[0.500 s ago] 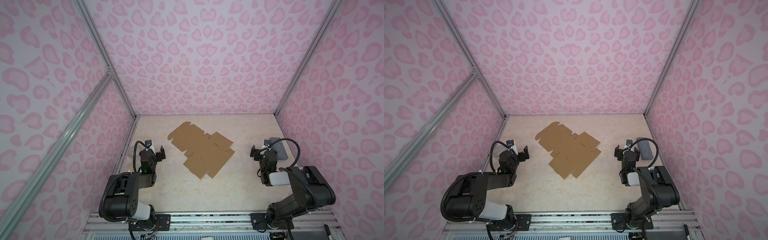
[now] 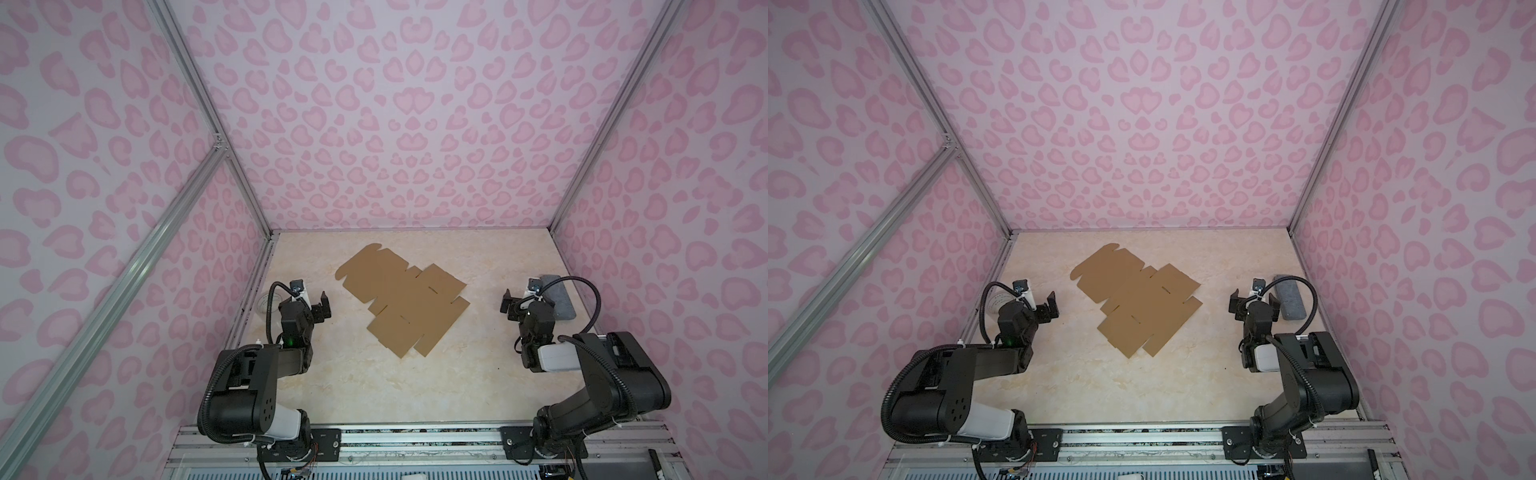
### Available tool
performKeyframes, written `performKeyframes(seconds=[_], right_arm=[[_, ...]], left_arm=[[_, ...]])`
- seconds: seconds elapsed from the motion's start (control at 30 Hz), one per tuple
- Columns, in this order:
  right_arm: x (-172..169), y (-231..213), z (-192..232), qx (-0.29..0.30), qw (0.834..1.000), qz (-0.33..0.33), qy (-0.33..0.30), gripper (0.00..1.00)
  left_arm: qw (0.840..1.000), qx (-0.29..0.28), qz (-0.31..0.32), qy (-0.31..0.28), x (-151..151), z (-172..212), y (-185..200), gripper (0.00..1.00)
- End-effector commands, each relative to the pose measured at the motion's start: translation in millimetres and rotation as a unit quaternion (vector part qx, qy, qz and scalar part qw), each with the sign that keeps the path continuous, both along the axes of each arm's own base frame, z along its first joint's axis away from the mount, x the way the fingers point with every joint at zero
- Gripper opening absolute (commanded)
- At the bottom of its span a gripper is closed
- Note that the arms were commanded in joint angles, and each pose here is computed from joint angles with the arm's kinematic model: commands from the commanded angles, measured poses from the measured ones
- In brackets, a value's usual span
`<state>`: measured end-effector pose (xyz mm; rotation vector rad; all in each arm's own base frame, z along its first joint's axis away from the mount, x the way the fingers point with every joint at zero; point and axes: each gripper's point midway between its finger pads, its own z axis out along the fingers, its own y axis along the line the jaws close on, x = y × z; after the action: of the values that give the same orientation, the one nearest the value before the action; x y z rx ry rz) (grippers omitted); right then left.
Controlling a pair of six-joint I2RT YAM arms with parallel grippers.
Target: Fold the paper box
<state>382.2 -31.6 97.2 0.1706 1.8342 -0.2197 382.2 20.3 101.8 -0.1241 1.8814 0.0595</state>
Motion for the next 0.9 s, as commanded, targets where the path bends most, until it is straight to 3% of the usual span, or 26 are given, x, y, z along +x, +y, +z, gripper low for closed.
performKeyframes(seconds=[0.0,0.43,0.53,0.6,0.7,0.77,0.83,0.87], right_arm=[[2,-2,7,-0.001,1.0,-0.006,-0.015,1.0],[2,-2,10,-0.002,1.0,-0.005,-0.02,1.0],[-2,2,38,-0.034,0.999,-0.029,-0.028,1.0],[5,19,62,-0.044,0.999,0.005,-0.015,1.0],[5,44,118,-0.028,0.998,0.018,-0.06,1.0],[5,66,154,0.016,0.992,0.06,-0.109,1.0],[-2,69,184,0.154,0.971,0.063,-0.172,1.0],[-10,63,195,0.249,0.945,0.055,-0.205,1.0]], left_arm=[[1.0,0.002,-0.004,-0.03,6,15,-1,0.98],[1.0,0.001,-0.004,-0.03,6,15,-1,0.98],[1.0,0.0,-0.004,-0.03,6,15,0,0.98],[0.999,0.002,-0.003,-0.031,6,15,0,0.98],[0.999,0.0,0.028,-0.035,4,22,9,0.98],[0.999,0.003,0.039,-0.032,5,33,12,0.98],[0.999,0.007,0.037,-0.027,4,43,11,0.98],[0.999,0.014,0.033,-0.029,3,50,7,0.97]])
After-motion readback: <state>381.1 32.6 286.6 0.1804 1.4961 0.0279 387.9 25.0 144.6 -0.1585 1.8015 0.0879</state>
